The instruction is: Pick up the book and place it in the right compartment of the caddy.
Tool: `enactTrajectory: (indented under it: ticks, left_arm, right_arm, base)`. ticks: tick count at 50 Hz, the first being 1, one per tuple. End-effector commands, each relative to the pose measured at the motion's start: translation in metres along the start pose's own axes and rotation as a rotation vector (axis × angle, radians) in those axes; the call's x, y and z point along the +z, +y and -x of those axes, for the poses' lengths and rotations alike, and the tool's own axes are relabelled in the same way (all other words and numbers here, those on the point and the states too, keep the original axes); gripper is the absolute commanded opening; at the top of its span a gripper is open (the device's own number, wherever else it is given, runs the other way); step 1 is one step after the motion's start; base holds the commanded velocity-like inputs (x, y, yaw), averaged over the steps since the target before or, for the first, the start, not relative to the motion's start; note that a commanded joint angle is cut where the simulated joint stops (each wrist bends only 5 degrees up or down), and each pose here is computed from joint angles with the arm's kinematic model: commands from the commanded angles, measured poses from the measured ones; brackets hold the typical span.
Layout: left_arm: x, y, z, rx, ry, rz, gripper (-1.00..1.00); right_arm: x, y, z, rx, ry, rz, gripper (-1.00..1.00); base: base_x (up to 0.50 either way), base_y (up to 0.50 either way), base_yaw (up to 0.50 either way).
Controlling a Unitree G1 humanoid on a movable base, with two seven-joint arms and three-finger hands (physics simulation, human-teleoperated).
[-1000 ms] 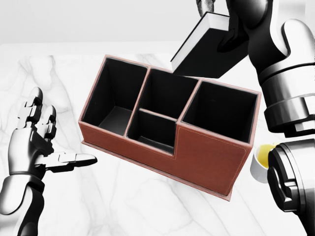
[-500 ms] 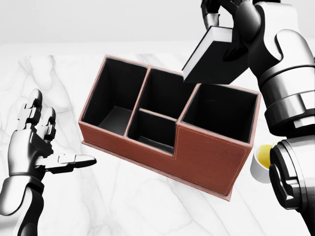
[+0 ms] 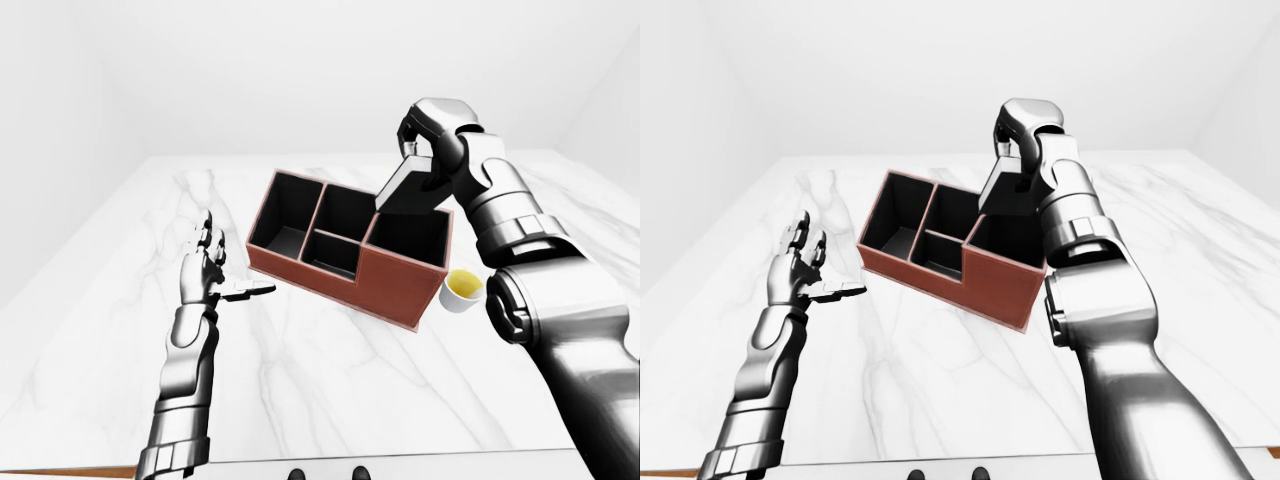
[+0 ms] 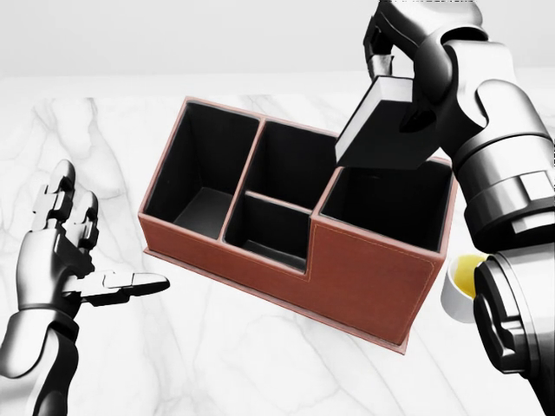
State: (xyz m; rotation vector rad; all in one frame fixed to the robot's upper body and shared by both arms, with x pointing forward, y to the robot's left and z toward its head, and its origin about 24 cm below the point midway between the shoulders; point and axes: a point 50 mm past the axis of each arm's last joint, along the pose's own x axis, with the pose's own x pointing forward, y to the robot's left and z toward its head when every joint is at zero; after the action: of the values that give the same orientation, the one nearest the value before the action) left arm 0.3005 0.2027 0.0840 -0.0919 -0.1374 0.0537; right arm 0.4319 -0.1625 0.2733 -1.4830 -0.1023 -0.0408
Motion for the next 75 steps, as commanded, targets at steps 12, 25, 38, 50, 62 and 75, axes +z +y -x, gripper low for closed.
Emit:
enactTrajectory:
  ticks: [12, 25, 38, 50, 62, 75]
  left_arm:
    - [-0.008, 0.003, -0.003, 0.009, 0.012, -0.001, 1.0]
    - [-0.017, 0.006, -0.007, 0.013, 0.039, 0.001, 1.0]
    - [-0.022, 0.008, -0.008, 0.016, 0.063, 0.003, 1.0]
    - [-0.019, 0.009, -0.004, 0.012, 0.047, 0.003, 1.0]
    - [-0.021, 0.011, -0.003, 0.014, 0.055, -0.004, 1.0]
    - [-0.027, 0.011, 0.0, 0.011, 0.077, -0.002, 1.0]
  right_arm:
    - [-0.005, 0.015, 0.0, -0.027, 0.033, 0.036, -1.0]
    - [-0.008, 0.027, 0.001, -0.022, 0.054, 0.057, -1.0]
    - [-0.008, 0.038, 0.002, -0.015, 0.071, 0.065, -1.0]
    - [-0.008, 0.048, 0.003, -0.008, 0.085, 0.056, -1.0]
    - [-0.01, 0.059, 0.005, 0.004, 0.105, 0.056, -1.0]
    - [-0.013, 0.07, 0.007, 0.003, 0.126, 0.049, -1.0]
  base:
    - [0.0, 0.0, 0.0]
    - [0.0, 0.0, 0.0]
    - [0.0, 0.0, 0.0]
    - [0.0, 0.0, 0.0]
    - [0.0, 0.0, 0.0]
    - [0.0, 0.0, 0.0]
